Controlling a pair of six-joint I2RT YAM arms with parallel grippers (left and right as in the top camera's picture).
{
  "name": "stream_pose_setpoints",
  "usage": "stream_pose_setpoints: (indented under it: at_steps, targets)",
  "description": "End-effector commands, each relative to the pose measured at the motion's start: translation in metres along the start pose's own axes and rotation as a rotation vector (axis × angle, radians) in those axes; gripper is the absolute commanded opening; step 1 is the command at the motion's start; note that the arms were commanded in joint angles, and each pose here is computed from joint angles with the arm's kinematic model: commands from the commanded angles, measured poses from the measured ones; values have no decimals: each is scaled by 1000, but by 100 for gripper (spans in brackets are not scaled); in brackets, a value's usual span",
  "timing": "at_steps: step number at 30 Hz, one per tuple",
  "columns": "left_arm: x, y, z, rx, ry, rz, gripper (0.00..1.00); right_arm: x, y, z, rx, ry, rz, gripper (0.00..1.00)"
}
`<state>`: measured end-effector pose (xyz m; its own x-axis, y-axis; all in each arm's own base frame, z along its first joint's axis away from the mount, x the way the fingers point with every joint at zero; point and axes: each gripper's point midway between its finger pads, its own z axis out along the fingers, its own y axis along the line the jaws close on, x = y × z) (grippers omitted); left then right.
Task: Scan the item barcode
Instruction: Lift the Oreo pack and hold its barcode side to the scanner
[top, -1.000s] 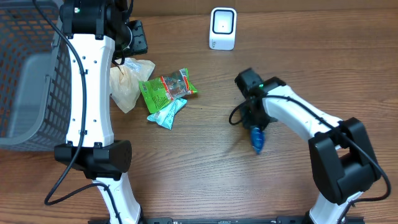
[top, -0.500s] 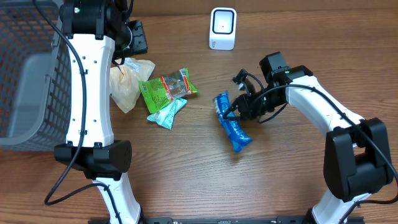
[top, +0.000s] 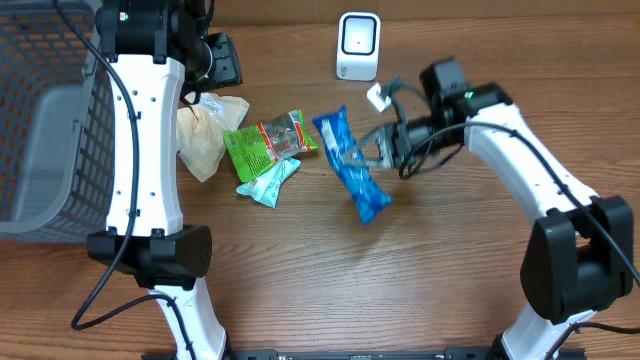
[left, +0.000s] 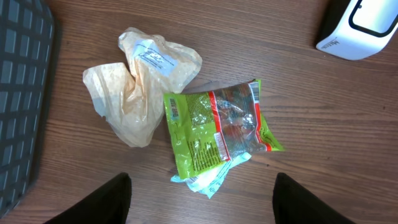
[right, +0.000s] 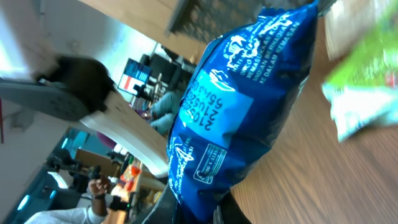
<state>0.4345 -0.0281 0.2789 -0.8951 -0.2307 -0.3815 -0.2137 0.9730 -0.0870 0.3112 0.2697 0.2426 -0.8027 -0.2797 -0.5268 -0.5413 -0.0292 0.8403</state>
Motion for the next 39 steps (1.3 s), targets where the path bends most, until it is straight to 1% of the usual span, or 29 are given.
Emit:
stream_pose_setpoints:
  at_steps: [1,2,4,7,15,20,22,25,30,31,35,36,39]
  targets:
    - [1,0,-5,4,-9,13,68,-44,62,-12,-75,-47,-90,4]
    - [1,0,-5,4,-9,13,70,-50,70,-13,-74,-49,-106,4]
    - [1,0,-5,4,-9,13,80,-62,85,-15,-73,-53,-133,4]
    - [1,0,-5,4,-9,13,100,-75,104,-18,-73,-58,-183,4]
    - [1,0,-5,4,-9,13,100,-95,137,-30,-58,-82,-274,4]
    - [1,0,-5,4,-9,13,100,-101,136,-43,-31,-109,-277,3]
    - [1,0,-5,4,-9,13,100,-104,126,-45,23,-118,-269,3]
    - [1,0,-5,4,-9,13,100,-109,92,-49,225,-136,-210,3]
    - [1,0,-5,5,-9,13,100,-104,35,-58,587,-115,-132,4]
    - [1,0,-5,4,-9,13,100,-103,22,-61,682,-108,-130,4]
    - [1,0,-5,4,-9,13,100,-107,-22,-82,1098,-90,-158,4]
    - [1,0,-5,4,-9,13,100,-113,-33,-88,1237,-91,-186,4]
    - [1,0,-5,4,-9,13,100,-128,-51,-98,1466,-94,-270,4]
